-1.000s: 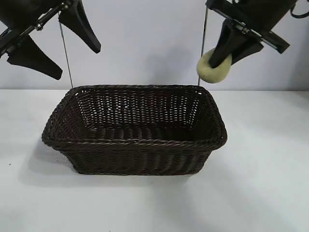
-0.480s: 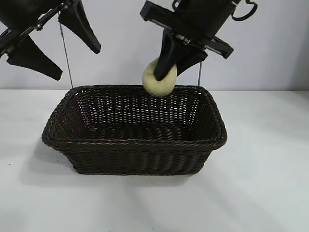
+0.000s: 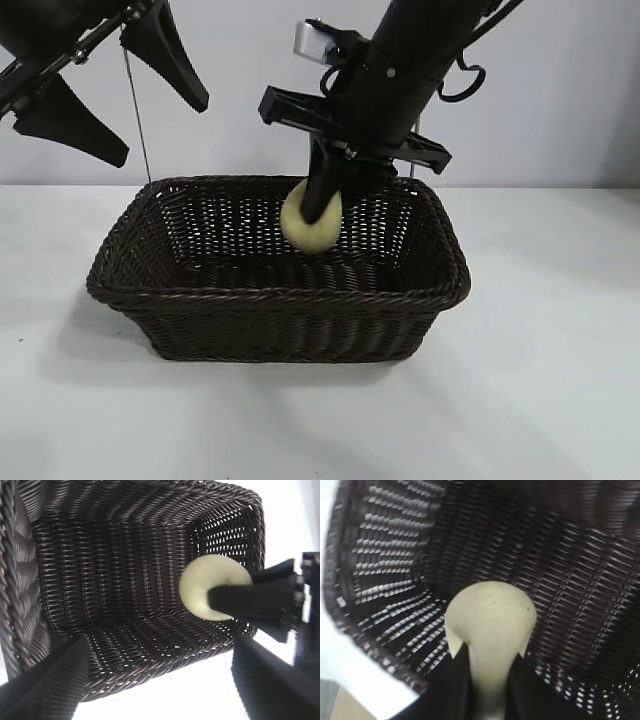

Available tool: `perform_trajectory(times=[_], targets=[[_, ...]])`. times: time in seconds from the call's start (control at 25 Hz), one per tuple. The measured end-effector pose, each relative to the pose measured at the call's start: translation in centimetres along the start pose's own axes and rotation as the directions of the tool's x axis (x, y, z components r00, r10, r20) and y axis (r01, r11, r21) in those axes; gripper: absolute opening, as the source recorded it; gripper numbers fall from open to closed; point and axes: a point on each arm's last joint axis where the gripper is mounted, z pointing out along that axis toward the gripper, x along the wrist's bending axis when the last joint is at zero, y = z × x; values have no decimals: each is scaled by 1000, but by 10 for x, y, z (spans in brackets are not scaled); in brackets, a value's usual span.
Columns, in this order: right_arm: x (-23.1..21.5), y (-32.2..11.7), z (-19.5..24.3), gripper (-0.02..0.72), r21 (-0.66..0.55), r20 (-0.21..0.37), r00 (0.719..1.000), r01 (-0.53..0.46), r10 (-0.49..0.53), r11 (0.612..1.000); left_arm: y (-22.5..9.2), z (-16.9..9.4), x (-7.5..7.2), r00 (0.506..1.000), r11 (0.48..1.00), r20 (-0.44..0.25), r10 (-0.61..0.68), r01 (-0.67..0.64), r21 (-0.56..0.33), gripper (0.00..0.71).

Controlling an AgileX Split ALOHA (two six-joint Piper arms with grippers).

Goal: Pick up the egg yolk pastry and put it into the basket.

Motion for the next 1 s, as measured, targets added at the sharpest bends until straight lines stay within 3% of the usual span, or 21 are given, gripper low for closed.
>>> perform_trajectory(times=[0.2,0.44,0.52,0.8,1.0], targets=[[-5,-1,15,133,30,6,1000,-26,26,999,0,0,0,1000,1000,0,0,0,2,571],[-5,-1,15,352,27,7,1000,-29,29,999,0,0,0,1000,1000,0,0,0,4,571],[-5,0,14,385,27,5,1000,-28,28,999,0,0,0,1000,1000,1,0,0,5,571],[9,15,-13,402,37,-18,1000,17,-16,999,-1,0,0,1000,1000,1,0,0,8,571],[16,26,-41,402,53,11,997,81,-81,995,-1,0,0,1000,1000,1,0,0,11,571]])
